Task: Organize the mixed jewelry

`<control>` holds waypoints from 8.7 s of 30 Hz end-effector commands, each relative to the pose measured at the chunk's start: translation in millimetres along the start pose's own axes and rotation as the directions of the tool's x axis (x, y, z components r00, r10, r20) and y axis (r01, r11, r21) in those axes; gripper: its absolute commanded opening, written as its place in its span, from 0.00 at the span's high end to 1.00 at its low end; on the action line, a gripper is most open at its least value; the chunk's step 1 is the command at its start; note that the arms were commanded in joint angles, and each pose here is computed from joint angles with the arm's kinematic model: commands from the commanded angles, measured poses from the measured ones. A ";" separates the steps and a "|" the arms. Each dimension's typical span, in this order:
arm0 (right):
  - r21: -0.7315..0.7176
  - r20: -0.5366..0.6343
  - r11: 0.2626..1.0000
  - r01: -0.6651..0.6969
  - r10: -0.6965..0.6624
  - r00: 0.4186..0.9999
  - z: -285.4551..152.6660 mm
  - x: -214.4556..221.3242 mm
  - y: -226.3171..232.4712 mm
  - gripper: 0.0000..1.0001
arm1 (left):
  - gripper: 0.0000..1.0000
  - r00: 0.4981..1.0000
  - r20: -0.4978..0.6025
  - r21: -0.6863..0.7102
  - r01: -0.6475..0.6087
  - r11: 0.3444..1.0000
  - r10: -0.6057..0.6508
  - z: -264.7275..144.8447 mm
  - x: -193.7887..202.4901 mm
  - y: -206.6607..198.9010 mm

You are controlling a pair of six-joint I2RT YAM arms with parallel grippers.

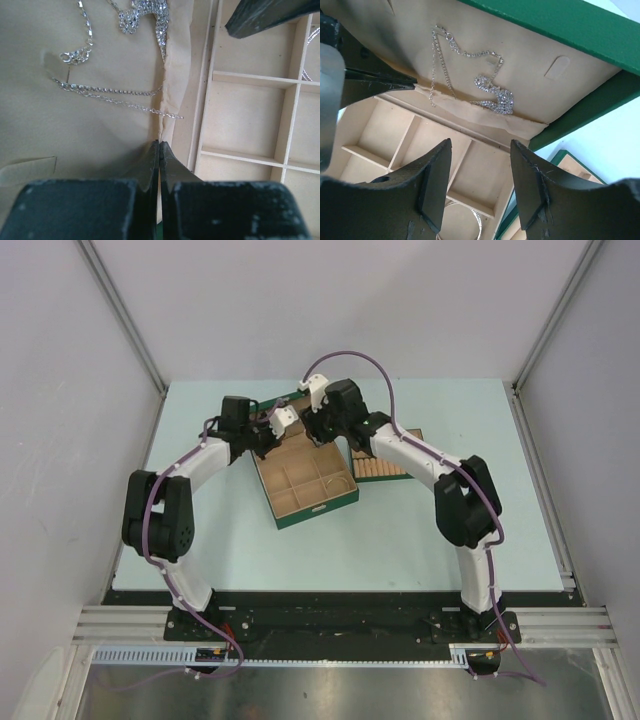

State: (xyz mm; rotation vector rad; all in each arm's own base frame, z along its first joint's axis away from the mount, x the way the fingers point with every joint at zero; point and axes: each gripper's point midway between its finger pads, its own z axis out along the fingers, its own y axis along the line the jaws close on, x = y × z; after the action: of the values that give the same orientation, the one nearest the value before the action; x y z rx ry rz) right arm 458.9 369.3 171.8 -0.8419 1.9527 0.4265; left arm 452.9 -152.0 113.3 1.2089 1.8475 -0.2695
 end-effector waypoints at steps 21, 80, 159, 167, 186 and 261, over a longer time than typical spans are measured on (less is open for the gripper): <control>-0.038 0.109 0.999 0.030 -0.026 0.994 29.8 -7.9 -18.8 0.43 | 1.00 0.987 0.149 0.065 0.045 0.997 -0.054 -8.9 -46.5 -2.5; -0.155 0.104 0.988 0.005 0.012 0.994 45.5 -31.0 23.2 0.46 | 1.00 0.974 0.214 0.208 0.026 0.978 -0.071 -14.8 -74.4 -28.7; -0.125 -0.022 0.991 0.041 -0.044 0.999 46.3 18.6 36.1 0.43 | 1.00 0.971 0.235 0.176 0.008 0.984 -0.050 -20.4 -76.5 -29.2; -0.128 -0.017 0.992 0.020 -0.022 1.000 50.8 15.8 39.5 0.43 | 1.00 0.968 0.244 0.222 -0.007 0.975 -0.049 -24.8 -80.9 -37.7; -0.146 -0.028 0.989 0.030 -0.034 0.999 58.2 19.0 52.5 0.43 | 1.00 0.967 0.250 0.216 -0.017 0.976 -0.039 -26.1 -84.4 -36.9; -0.099 -0.039 0.969 0.228 -0.233 0.972 34.7 16.0 9.7 0.36 | 0.96 0.985 0.170 0.102 -0.015 0.995 -0.002 -27.4 -53.8 -20.2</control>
State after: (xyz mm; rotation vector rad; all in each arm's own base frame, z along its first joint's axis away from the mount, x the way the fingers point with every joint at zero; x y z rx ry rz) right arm 473.3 380.3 123.2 -1.1128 1.9273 0.3416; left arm 421.2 -186.5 147.9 1.2315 1.7622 -0.5419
